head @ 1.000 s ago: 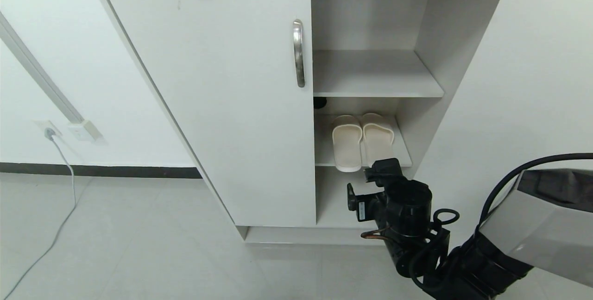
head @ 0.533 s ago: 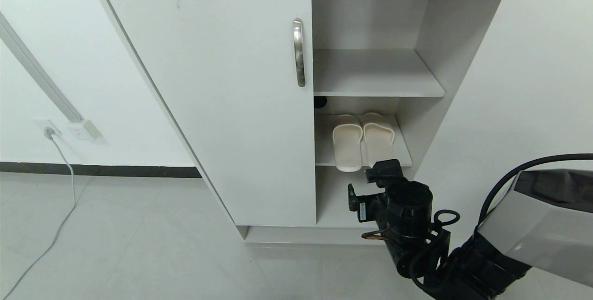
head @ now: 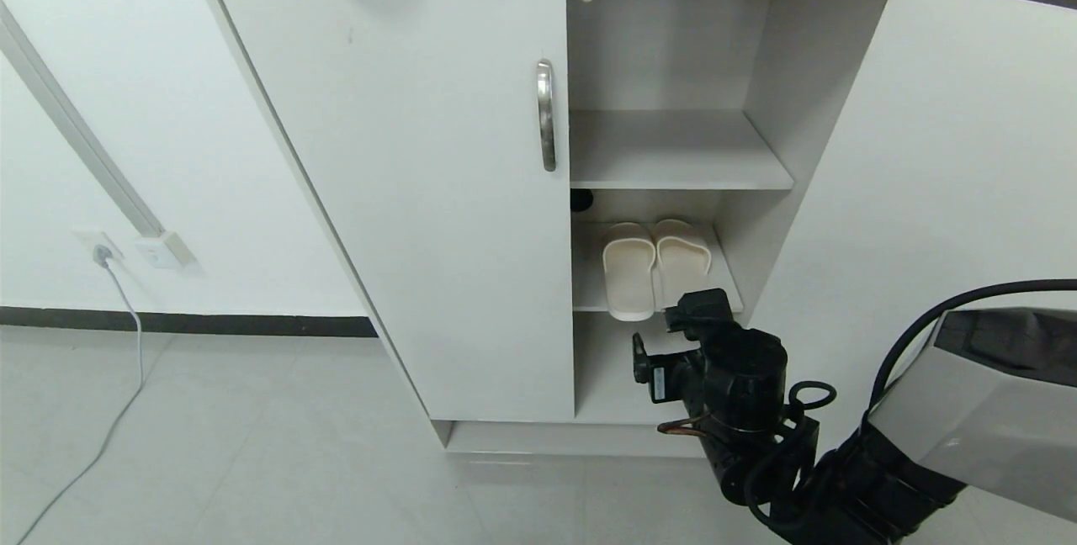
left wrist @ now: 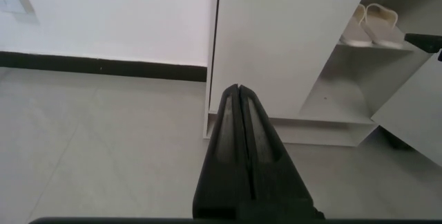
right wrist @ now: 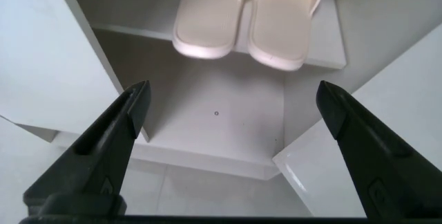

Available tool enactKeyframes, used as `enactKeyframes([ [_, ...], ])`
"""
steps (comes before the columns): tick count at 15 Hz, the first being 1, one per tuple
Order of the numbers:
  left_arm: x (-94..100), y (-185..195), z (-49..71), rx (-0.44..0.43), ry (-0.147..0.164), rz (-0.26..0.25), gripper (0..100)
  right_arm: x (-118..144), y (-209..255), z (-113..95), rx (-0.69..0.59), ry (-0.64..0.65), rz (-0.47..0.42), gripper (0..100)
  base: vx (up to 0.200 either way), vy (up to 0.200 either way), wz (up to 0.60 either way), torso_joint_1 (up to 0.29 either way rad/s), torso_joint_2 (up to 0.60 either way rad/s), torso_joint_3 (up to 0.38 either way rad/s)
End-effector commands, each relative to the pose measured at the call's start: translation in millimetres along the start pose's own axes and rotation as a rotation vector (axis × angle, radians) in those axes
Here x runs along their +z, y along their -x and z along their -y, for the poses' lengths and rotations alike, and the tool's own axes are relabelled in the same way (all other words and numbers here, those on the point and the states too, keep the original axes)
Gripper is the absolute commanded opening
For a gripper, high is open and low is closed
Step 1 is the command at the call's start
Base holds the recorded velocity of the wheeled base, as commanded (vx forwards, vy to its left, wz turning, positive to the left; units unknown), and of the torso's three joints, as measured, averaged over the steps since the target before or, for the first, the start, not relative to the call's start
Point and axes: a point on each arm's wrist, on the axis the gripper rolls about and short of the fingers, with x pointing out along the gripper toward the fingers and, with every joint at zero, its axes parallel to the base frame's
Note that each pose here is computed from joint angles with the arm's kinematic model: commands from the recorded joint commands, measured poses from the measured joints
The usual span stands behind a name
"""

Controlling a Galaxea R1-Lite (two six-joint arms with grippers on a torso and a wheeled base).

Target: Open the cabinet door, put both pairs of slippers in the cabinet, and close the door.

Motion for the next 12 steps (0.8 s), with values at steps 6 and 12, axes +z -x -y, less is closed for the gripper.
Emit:
enactKeyframes([
  [6, 0.0, -0.1, 0.0, 0.001, 0.000, -0.001, 0, -1.9, -1.0, 0.7, -0.003, 0.000, -0.005, 100, 0.000, 0.000, 0.00, 0.002, 0.00, 0.199],
  [12, 0.0, -0.1, 0.0, 0.002, -0.003, -0.001, 0, -3.7, -0.9, 3.6, -0.008, -0.011, -0.007, 100, 0.000, 0.000, 0.00, 0.001, 0.00, 0.110],
])
